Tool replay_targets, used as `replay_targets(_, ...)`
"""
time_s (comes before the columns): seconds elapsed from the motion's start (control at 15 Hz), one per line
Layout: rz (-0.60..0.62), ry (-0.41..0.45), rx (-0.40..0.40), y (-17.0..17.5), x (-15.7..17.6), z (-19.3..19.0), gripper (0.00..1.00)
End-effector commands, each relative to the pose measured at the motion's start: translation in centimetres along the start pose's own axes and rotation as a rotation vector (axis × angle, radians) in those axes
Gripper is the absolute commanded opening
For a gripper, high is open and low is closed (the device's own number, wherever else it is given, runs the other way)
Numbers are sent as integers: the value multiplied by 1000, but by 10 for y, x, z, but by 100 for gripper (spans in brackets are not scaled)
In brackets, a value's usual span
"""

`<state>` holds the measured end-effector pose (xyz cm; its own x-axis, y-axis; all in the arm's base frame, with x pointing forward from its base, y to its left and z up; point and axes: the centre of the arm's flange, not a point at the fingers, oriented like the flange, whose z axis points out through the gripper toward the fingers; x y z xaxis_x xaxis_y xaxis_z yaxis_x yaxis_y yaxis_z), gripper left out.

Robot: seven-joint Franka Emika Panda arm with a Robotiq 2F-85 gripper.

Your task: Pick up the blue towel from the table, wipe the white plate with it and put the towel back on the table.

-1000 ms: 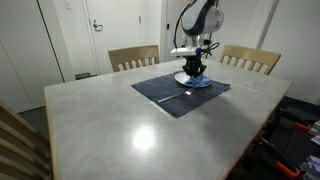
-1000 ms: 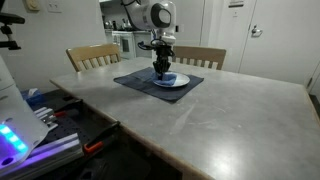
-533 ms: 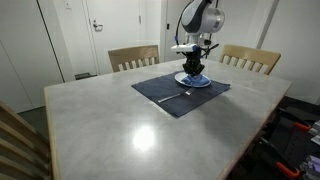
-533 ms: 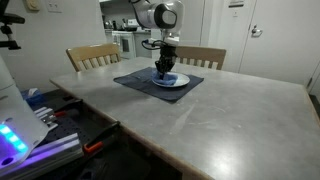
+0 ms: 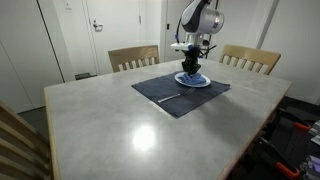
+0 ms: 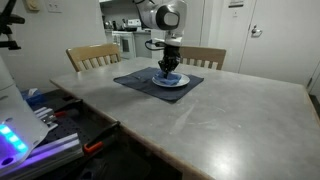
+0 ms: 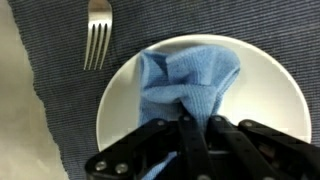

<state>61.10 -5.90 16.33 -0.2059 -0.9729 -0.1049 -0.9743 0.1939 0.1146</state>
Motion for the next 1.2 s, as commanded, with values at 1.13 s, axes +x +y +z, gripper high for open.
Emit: replay_targets(1.13,428,204,85,-20,39,18,3)
